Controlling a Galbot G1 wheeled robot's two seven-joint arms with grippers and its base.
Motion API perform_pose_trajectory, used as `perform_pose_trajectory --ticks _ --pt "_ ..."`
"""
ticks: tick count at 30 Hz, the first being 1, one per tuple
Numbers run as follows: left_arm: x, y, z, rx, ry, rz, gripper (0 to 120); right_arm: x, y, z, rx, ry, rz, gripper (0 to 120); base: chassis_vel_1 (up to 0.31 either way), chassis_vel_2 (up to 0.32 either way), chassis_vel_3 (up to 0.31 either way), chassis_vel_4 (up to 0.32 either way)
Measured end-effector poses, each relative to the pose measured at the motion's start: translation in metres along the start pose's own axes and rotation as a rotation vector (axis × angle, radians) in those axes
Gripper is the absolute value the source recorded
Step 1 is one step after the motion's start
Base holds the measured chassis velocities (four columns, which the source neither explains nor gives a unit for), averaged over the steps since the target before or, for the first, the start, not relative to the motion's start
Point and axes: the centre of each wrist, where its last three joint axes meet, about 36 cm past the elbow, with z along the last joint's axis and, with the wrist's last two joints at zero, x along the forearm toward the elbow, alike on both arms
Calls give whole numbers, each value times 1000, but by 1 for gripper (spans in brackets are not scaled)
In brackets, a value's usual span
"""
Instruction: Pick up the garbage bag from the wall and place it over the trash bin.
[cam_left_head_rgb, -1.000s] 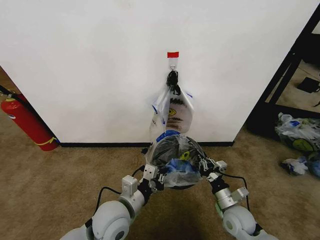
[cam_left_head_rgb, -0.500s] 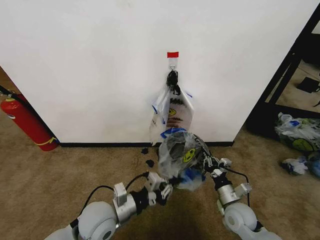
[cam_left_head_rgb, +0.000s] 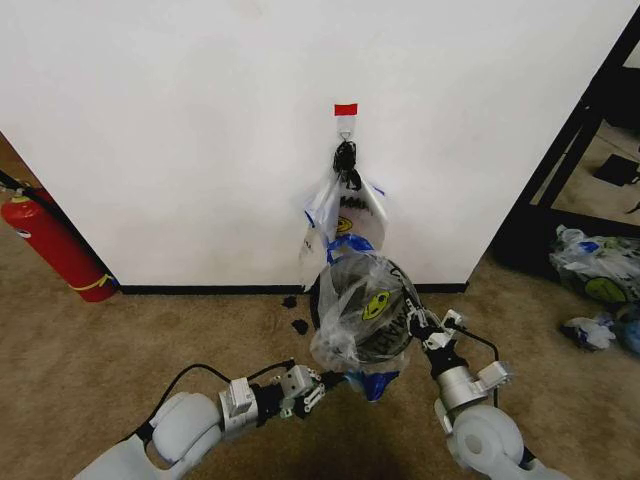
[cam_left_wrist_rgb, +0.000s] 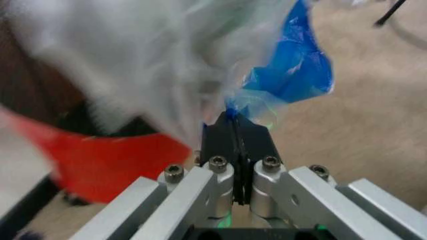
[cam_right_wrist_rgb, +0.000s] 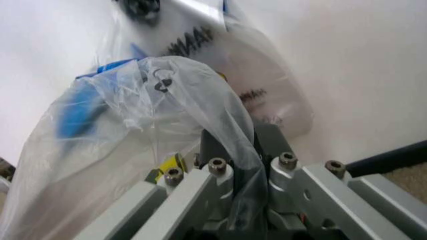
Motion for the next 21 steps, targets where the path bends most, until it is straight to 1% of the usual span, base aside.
perform_pose_trajectory --ticks 3,5,7,14,18,19,20,21 --pt "1 3 3 -5 13 -7 0 1 -2 -1 6 6 0 1 0 0 0 0" --pt "6 11 12 3 46 -26 0 3 -12 -3 32 36 -5 1 0 0 0 0" --pt "8 14 17 17 59 -33 0 4 -20 -5 54 59 -23 1 0 0 0 0" --pt "9 12 21 55 67 -23 0 3 -45 -6 110 82 -80 1 0 0 0 0" --pt "9 11 22 56 63 -22 0 1 -45 -5 106 72 -81 1 0 0 0 0" --pt "9 11 24 53 58 -24 7 0 -45 -4 102 62 -80 1 0 0 0 0" --pt "9 12 26 52 57 -26 8 0 -45 -4 100 59 -80 1 0 0 0 0" --pt "11 15 31 47 50 -35 13 -1 -44 -5 92 48 -73 1 0 0 0 0"
